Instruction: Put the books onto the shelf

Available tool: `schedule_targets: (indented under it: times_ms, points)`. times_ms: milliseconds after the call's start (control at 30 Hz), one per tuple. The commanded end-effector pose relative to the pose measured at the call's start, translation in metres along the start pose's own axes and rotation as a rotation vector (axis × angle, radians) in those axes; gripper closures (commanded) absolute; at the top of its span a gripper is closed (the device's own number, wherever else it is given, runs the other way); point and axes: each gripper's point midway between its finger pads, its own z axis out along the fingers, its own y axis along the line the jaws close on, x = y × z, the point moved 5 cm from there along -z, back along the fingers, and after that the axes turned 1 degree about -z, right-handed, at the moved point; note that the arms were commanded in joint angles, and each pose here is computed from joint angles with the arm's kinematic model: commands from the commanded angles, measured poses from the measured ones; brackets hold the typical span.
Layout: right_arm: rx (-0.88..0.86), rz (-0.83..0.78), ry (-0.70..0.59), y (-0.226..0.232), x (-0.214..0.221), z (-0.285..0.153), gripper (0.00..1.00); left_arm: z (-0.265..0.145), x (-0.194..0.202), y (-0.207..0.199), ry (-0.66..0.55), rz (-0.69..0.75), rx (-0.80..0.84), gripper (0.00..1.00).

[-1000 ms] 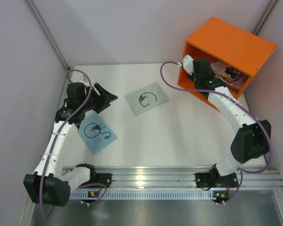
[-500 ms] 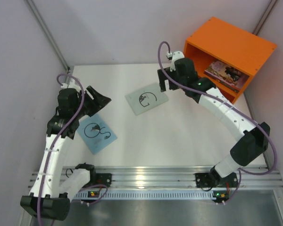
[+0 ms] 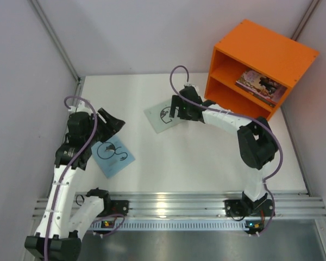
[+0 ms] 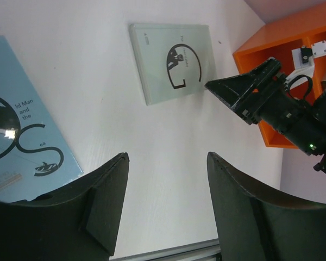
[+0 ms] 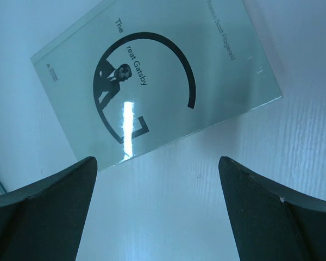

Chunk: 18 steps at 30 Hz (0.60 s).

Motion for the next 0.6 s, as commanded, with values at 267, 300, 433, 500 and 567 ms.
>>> schedule_targets:
  times_ms: [267,300,433,500,567]
  points:
    - [0.005,0.438,-0.162,0.030,-0.008,0.021,0.09,0.078,-0.036,0.003,-0.007,-0.026,-0.119,0.44]
    - [-0.027,0.401,-0.161,0.040,-0.005,0.017,0.09,0.080,-0.038,0.009,-0.009,-0.023,-0.175,0.46]
    - [-0.258,0.165,-0.042,0.087,0.011,-0.005,0.08,0.080,-0.052,0.046,-0.077,-0.021,-0.329,0.51]
    - [-0.341,0.076,0.022,0.106,0.029,-0.011,0.09,0.078,-0.050,0.074,-0.098,-0.068,-0.370,0.54]
    - [-0.402,0.011,0.073,0.121,0.048,-0.011,0.12,0.072,-0.047,0.122,-0.114,-0.208,-0.484,0.56]
